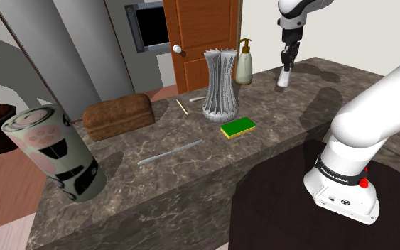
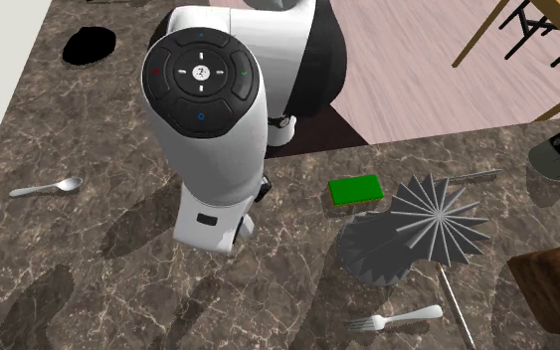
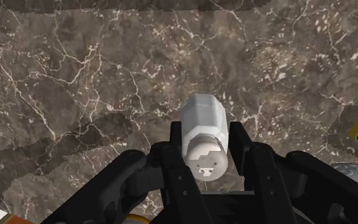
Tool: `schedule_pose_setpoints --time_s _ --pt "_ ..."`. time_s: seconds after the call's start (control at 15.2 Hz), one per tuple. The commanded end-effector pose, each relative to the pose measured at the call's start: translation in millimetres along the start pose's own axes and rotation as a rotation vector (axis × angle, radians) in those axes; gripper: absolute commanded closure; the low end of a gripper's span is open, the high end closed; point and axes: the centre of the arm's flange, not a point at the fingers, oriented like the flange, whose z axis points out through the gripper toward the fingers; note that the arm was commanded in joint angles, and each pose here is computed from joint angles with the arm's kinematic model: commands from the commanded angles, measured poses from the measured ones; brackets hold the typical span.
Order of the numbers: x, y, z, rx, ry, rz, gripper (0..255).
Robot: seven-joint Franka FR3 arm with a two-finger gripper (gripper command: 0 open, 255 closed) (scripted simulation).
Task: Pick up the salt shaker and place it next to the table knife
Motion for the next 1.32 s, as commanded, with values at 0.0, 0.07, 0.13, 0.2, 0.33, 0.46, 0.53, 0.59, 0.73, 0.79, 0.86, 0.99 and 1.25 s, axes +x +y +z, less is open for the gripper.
schedule_pose_setpoints --time_s 0.0,0.07,0.13,0.2,0.33,0.46,0.53,0.59,0.73,0.79,0.86,0.99,1.25 --pt "-1 0 -11 0.0 0.0 0.0 255" --pt "-2 1 -16 0.0 0.0 0.0 255" --pt "-2 1 -21 0.0 0.0 0.0 255" --pt "-3 1 -26 0.0 0.0 0.0 255" --pt "-4 2 -37 0.0 0.0 0.0 255" --pt "-5 3 -47 0.0 0.0 0.0 255" --pt "-6 3 -53 0.0 0.0 0.0 255" --pt "-6 3 -58 0.0 0.0 0.0 255" --pt "-8 4 -68 0.0 0.0 0.0 255" --pt "-8 5 -74 0.0 0.0 0.0 255" --pt "-8 5 -74 0.0 0.0 0.0 255" --pt "-6 -22 -77 0.0 0.0 0.0 255" --pt "0 -74 -81 0.0 0.0 0.0 255"
